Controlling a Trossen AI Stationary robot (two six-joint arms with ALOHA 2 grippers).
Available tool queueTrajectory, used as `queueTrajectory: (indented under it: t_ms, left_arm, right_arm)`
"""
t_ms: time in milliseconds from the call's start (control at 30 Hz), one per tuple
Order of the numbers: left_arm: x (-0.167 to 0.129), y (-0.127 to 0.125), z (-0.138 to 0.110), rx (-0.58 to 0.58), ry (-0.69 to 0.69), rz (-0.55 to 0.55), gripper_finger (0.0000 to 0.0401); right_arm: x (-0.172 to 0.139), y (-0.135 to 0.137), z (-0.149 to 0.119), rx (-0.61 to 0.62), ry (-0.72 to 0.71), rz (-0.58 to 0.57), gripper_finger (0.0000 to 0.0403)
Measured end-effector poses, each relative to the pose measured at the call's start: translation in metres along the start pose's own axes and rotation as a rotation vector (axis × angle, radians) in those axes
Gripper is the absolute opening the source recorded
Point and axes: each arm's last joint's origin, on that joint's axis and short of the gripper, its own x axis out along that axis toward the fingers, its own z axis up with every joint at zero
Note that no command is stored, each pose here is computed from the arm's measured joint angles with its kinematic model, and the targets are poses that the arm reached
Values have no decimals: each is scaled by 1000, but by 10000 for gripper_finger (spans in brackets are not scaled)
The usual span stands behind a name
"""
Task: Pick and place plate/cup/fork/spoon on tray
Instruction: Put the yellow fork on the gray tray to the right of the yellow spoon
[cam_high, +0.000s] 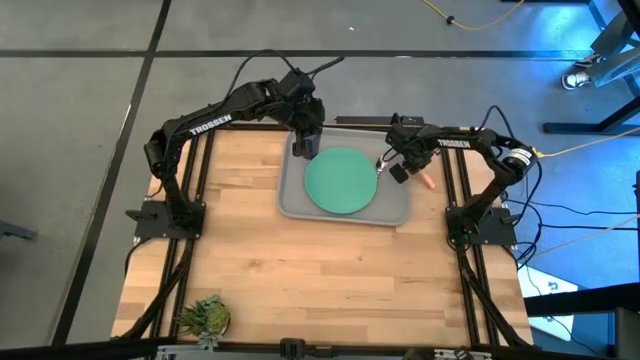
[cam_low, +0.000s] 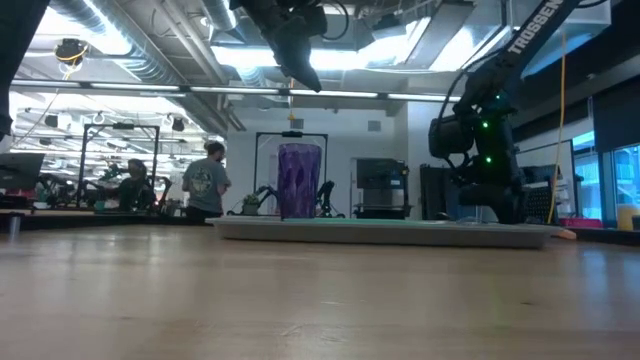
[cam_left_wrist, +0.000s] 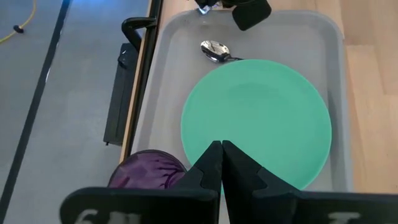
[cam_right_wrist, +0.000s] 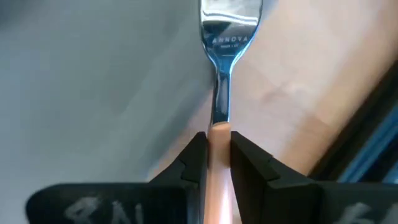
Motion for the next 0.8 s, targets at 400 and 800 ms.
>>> queueTrajectory:
  t_ms: [400, 800]
  left_arm:
    - [0, 0, 0, 26, 2, 0, 0]
    - [0, 0, 0, 53, 5, -2, 0]
  right_arm:
    - [-34, 6, 4, -6, 94, 266, 54]
    - [-108, -15, -8, 177, -25, 654, 53]
